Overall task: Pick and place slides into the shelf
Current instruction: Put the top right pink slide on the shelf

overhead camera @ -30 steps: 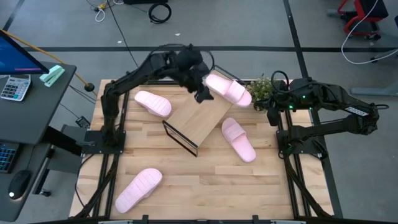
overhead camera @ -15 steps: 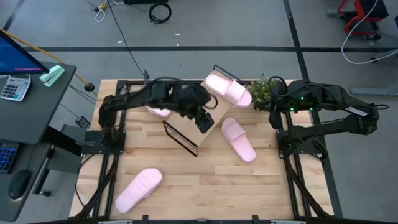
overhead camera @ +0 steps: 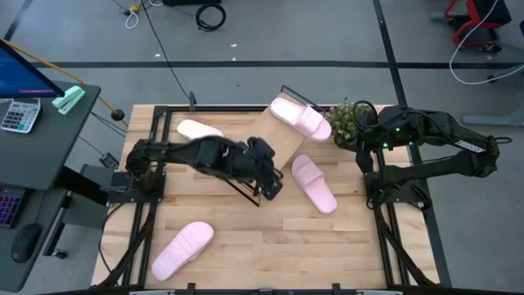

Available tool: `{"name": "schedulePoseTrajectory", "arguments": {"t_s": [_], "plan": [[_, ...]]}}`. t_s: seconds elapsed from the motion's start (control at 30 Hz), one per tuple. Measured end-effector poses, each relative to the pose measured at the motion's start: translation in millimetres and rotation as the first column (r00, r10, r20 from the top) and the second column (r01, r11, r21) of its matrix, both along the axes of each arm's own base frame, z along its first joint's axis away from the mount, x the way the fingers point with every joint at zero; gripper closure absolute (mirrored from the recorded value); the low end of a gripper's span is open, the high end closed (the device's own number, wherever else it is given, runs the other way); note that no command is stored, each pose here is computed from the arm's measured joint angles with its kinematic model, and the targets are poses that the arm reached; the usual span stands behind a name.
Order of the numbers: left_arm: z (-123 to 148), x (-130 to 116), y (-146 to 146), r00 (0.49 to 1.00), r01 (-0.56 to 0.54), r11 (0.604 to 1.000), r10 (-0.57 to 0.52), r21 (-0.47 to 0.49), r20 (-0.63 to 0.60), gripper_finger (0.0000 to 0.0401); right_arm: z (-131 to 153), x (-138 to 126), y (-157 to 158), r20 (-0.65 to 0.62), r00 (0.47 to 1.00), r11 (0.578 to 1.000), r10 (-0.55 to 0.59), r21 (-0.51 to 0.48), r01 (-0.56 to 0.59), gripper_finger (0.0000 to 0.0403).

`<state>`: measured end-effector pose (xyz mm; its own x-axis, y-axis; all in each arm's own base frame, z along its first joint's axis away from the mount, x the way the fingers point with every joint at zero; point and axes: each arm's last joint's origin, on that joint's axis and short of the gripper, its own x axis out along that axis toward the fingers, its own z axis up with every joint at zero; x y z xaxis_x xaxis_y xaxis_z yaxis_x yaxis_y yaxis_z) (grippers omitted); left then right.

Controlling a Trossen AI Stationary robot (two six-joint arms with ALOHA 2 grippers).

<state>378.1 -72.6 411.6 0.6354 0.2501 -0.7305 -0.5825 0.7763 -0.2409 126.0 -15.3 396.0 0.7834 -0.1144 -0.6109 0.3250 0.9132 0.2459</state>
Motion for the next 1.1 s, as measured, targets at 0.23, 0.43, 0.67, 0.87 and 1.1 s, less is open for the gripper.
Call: {"name": "schedulePoseTrajectory", "arguments": {"t_s": [0.23,0.43,0.67,0.87,1.1], "plan": [[-25,-3,-32,0.998,-0.007,0.999,0.009,0.037,-0.057,0.0159,0,1,18,0.011,0.999,0.992,0.038,0.123,-0.039,0.0391],[-26,-16,-67,0.999,-0.033,0.996,0.034,0.078,-0.008,0.0164,0,-1,35,0.022,1.000,0.986,-0.002,0.167,-0.002,0.0394],[-25,-33,-99,0.998,-0.040,0.992,0.035,0.122,0.045,0.0170,-2,1,58,0.033,0.998,0.977,-0.057,0.209,0.048,0.0394],[-27,-42,-103,0.997,-0.070,0.986,0.067,0.153,0.024,0.0170,-8,10,82,0.020,0.998,0.973,-0.052,0.224,0.046,0.0394],[-26,-44,-111,0.996,-0.080,0.989,0.073,0.126,0.059,0.0170,-14,21,105,0.007,1.000,0.977,-0.016,0.215,0.014,0.0393]]}}
